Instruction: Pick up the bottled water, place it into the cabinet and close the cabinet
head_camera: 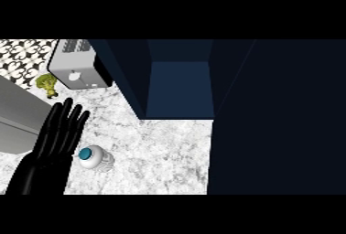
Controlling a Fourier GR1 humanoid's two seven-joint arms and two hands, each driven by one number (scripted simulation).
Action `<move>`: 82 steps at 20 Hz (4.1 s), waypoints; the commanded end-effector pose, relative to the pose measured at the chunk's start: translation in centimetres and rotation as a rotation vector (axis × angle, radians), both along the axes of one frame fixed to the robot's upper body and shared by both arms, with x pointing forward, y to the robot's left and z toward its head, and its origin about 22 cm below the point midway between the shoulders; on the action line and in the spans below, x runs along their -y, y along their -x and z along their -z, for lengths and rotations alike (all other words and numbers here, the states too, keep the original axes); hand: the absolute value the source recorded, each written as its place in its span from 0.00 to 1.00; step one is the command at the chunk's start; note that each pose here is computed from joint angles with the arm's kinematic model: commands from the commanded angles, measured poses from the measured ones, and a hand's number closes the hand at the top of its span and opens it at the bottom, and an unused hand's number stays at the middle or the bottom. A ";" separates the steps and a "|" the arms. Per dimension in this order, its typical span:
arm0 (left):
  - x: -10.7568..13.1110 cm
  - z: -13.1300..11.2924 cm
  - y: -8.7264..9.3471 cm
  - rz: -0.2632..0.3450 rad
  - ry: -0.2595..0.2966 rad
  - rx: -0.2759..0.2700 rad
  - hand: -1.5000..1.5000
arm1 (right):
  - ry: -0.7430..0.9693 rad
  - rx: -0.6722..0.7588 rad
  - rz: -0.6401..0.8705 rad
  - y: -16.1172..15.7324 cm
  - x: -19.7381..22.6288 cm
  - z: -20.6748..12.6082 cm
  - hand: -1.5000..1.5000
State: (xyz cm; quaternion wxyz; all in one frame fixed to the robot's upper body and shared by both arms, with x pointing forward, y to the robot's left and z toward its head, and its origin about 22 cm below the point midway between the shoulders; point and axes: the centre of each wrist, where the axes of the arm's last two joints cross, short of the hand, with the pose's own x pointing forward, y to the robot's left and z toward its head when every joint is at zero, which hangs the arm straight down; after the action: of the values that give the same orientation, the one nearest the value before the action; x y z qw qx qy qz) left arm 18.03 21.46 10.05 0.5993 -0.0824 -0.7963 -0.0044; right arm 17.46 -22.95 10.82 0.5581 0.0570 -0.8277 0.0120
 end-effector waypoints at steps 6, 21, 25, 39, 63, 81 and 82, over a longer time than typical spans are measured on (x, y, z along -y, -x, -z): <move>-0.6 2.0 5.5 -0.001 0.145 -0.220 0.00 | -0.149 -0.168 -0.074 3.2 0.4 -0.7 0.00; -3.8 2.3 10.1 -0.043 0.125 -0.222 0.00 | -0.154 -0.144 -0.076 6.3 0.3 2.2 0.00; -4.0 1.6 9.0 -0.029 0.127 -0.190 0.00 | -0.148 -0.153 -0.084 6.3 -0.5 3.4 0.00; -9.3 8.2 6.8 -0.133 0.070 -0.183 0.00 | -0.161 -0.128 -0.094 6.5 -0.2 3.5 0.00; -12.3 18.6 0.5 -0.146 0.104 -0.373 0.00 | -0.134 -0.123 -0.123 8.7 -0.1 5.2 0.00; -12.8 25.3 -2.1 -0.097 0.176 -0.408 0.00 | -0.146 -0.116 -0.120 8.0 -0.4 6.4 0.00; -12.1 26.4 -2.0 -0.085 0.193 -0.413 0.00 | -0.132 -0.116 -0.148 8.0 -0.3 3.9 0.00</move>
State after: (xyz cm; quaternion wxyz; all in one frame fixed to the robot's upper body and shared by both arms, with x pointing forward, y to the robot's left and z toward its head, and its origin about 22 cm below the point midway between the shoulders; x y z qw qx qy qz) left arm 19.36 34.65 -15.14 0.7335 -0.0886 -0.6647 0.1113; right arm 9.45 -22.63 6.03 0.5978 0.1500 -0.7874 -0.0120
